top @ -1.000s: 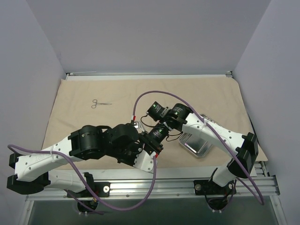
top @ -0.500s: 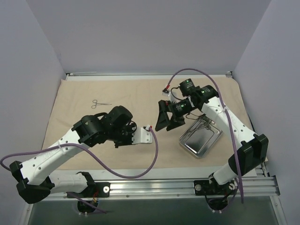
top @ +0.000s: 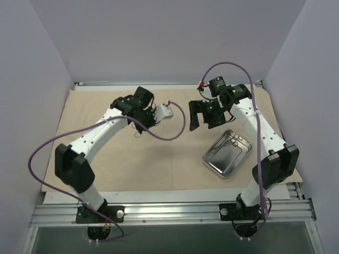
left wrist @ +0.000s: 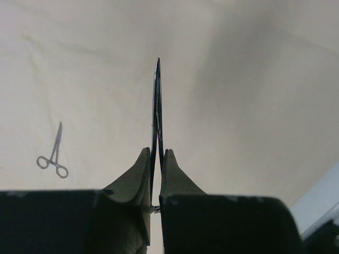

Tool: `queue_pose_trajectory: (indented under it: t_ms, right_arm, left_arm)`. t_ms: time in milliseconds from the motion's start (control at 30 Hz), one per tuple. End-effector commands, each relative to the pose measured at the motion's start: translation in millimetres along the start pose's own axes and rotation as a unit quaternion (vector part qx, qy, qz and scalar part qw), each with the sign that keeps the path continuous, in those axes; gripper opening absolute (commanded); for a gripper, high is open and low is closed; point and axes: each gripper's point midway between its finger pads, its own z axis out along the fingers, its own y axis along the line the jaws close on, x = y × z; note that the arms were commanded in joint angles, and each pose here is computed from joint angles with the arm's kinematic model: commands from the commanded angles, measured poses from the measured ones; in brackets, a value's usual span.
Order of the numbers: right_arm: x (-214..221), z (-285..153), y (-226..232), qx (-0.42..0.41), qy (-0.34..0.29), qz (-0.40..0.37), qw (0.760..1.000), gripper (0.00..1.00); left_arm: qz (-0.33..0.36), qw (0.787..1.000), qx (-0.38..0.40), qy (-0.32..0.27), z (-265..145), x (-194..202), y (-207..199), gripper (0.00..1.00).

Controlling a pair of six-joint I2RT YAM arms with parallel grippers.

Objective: Open and lay out the surgical kit
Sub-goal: Adjust the medical item, then place the medical item in the surgical kit.

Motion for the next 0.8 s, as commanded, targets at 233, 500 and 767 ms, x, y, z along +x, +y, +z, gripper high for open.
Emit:
queue_pose_trajectory:
  t_ms: [233,500,767]
  right_arm:
    - [-12.5,1.4,29.7,-0.017,-0.006,-0.055,0.998,1.00]
    - [31.5,19.6,46.4,-0.018,0.043,-0.098,0.994,1.00]
    - [73.1,52.1,53.8,-0.037,0.090,-0.103,0.990,1.00]
  left_arm:
    - [-0.235,0.964,-0.072,-0.099,85.2,-46.4,182.2,0.02]
    - [-0.193,0.962,-0.109,-0.158,74.7,-48.2,235.1,0.02]
    - [-0.082,0.982,-0.148,-0.080,31.7,60.7,229.5,0.02]
